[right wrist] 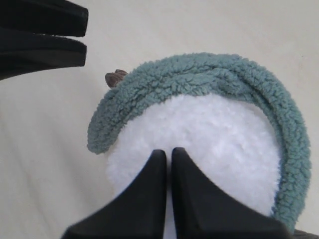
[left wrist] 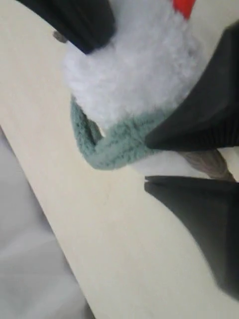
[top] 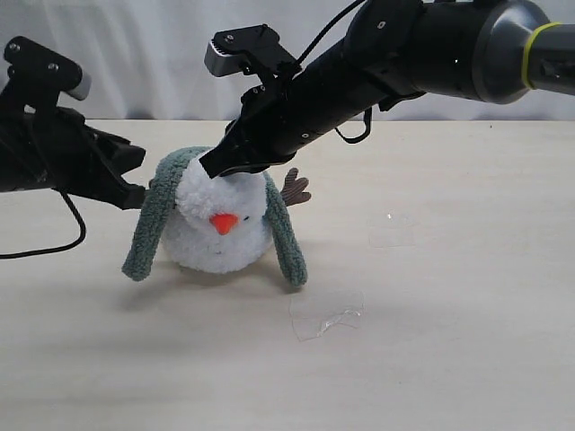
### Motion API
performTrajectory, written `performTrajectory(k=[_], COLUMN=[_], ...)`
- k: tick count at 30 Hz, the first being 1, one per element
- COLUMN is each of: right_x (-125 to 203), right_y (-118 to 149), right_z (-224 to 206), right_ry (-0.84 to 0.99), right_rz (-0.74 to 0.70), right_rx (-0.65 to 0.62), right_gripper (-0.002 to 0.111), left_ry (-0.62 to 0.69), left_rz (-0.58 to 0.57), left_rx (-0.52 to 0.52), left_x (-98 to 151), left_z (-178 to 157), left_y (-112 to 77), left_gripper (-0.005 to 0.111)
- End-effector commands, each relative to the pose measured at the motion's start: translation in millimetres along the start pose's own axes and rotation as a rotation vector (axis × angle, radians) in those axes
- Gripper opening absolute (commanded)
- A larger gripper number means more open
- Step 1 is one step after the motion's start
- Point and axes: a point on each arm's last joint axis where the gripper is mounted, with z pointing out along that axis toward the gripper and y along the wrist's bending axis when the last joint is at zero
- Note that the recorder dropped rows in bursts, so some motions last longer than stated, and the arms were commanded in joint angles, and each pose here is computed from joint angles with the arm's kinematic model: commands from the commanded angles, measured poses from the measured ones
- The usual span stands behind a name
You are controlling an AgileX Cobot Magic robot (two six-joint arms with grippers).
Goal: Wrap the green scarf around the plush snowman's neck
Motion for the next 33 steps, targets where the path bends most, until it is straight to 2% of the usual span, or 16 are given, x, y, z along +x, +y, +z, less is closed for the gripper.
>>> performTrajectory(k=[1, 3, 6, 11, 15, 27, 33], right_x=[-1.4, -1.2, -1.0, -1.0, -1.0, -1.2, -1.2], right_y=[1.2, 1.3, 1.5, 1.5, 1.5, 1.3, 1.3], right_z=[-0.8, -0.8, -0.8, -0.8, -0.8, -0.8, -0.8], right_ry=[-0.002, 0.0, 0.003, 0.003, 0.003, 0.0, 0.0], right_rz=[-0.002, -0.002, -0.002, -0.002, -0.002, 0.003, 0.003], right_rx=[-0.005, -0.006, -0.009, -0.009, -0.009, -0.006, -0.006], right_gripper=[0.004, 0.004, 0.004, 0.004, 0.004, 0.004, 0.004], left_ry=[-0.098, -0.095, -0.057, -0.011, 0.031, 0.069, 0.135], left_rz=[0.056, 0.083, 0.082, 0.08, 0.063, 0.038, 0.008], left_rx=[0.096, 0.079, 0.046, 0.158, 0.181, 0.156, 0.245], left_x=[-17.8, -19.9, -16.6, 0.1, 11.5, 17.9, 23.6], left_z=[-1.6, 1.0, 11.6, 43.8, 59.1, 61.0, 58.8], left_y=[-6.3, -3.5, 2.2, -2.5, -2.7, -0.8, -8.8], left_gripper=[0.005, 0.0, 0.0, 0.0, 0.0, 0.0, 0.0])
